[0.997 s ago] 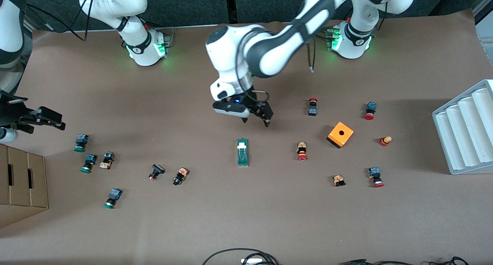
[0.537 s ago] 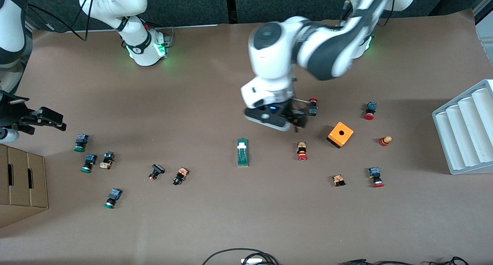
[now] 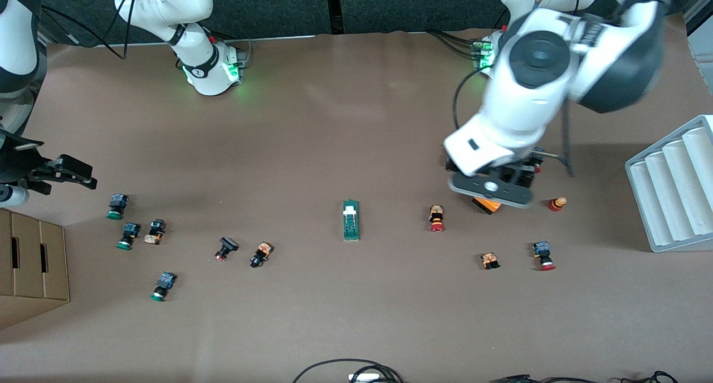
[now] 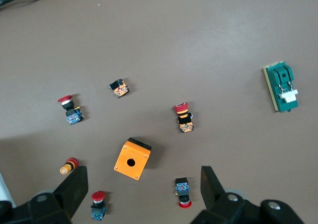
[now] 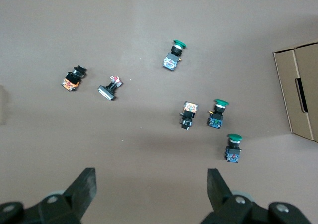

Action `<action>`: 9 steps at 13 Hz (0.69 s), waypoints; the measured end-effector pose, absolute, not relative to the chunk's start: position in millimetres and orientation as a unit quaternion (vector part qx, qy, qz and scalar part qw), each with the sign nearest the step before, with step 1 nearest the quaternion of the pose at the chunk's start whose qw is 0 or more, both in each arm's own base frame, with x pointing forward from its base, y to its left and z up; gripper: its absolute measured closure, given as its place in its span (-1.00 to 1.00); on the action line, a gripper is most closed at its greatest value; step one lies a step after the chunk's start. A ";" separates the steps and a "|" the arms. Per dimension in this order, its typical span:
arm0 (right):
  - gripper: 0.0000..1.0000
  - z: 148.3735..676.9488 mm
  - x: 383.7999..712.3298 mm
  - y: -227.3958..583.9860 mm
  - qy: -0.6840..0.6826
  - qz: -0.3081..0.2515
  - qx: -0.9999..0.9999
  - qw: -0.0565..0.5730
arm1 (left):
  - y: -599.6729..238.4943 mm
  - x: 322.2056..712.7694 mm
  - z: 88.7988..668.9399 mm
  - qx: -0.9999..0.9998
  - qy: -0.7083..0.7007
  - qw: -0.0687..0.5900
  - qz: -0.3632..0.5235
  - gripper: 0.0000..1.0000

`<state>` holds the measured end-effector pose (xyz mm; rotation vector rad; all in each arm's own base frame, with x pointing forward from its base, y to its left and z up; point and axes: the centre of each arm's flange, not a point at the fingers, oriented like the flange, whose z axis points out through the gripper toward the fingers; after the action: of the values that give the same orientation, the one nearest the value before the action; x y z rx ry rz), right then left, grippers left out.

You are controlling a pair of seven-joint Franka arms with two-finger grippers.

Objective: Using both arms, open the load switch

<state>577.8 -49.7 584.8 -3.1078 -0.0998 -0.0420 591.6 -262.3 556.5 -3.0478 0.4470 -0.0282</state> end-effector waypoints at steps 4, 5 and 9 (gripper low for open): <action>-1.00 584.9 577.9 -49.7 -0.032 -0.014 -0.999 0.016 | -199.9 608.0 569.9 -0.992 0.126 0.020 0.012 -1.00; -1.00 584.9 577.9 -49.7 -0.032 -0.014 -0.999 0.016 | -189.4 608.9 574.8 -0.992 0.126 0.021 0.013 -1.00; -1.00 584.9 578.0 -49.4 -0.032 -0.014 -0.999 0.016 | -151.4 616.6 580.1 -0.994 0.104 0.022 0.013 -1.00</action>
<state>578.0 -49.4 584.9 -3.1079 -0.1007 -0.0443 616.6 -151.4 580.1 -3.0797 0.3233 0.0401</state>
